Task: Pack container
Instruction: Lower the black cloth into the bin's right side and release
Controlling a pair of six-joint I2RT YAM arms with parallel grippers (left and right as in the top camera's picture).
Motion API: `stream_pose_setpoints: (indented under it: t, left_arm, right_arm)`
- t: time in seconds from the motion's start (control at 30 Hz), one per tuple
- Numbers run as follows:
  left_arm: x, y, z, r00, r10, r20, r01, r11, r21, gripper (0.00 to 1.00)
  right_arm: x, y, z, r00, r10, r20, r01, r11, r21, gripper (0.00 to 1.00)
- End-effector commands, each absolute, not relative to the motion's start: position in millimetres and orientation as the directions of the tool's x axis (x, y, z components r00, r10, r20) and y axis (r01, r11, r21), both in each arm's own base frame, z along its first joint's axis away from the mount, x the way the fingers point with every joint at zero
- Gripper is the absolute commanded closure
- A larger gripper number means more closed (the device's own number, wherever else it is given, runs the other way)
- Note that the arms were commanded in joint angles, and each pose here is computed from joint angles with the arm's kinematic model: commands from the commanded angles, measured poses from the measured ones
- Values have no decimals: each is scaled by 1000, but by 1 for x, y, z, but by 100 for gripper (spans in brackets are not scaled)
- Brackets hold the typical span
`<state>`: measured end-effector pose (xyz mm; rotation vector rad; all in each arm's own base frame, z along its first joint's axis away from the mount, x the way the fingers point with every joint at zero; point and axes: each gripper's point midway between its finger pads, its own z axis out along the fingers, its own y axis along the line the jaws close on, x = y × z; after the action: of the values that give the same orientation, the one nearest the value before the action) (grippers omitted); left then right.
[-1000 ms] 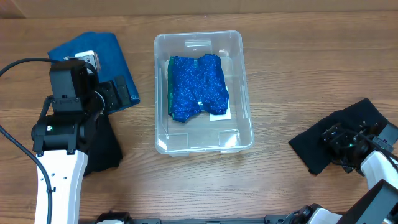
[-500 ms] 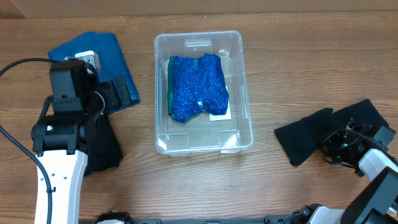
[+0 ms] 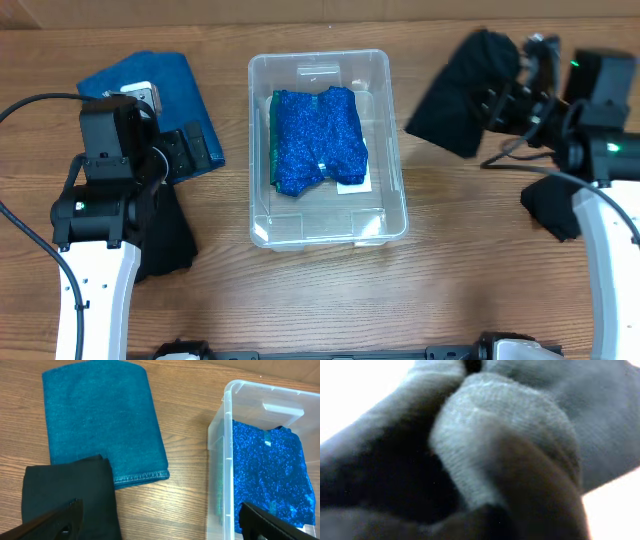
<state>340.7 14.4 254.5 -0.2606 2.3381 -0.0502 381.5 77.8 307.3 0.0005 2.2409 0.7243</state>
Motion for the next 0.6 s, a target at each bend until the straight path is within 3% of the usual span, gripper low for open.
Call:
stream_pose_setpoints:
  t: [0.0, 0.23, 0.4, 0.57]
  left_arm:
    - [344, 14, 262, -667, -223, -711, -187, 974, -129, 0]
    - [344, 13, 262, -668, -226, -709, -188, 973, -133, 0]
    - [344, 13, 262, -668, -226, -709, -188, 973, -133, 0]
    - [344, 13, 262, -669, -226, -708, -188, 973, -133, 0]
  right_arm:
    - [384, 124, 325, -670, 77, -739, -369, 828, 421, 96]
    - [426, 179, 253, -716, -149, -682, -460, 835, 301, 96]
    - [455, 190, 188, -781, -181, -598, -434, 845, 312, 96]
    - [456, 208, 167, -784, -223, -580, -473, 820, 324, 96]
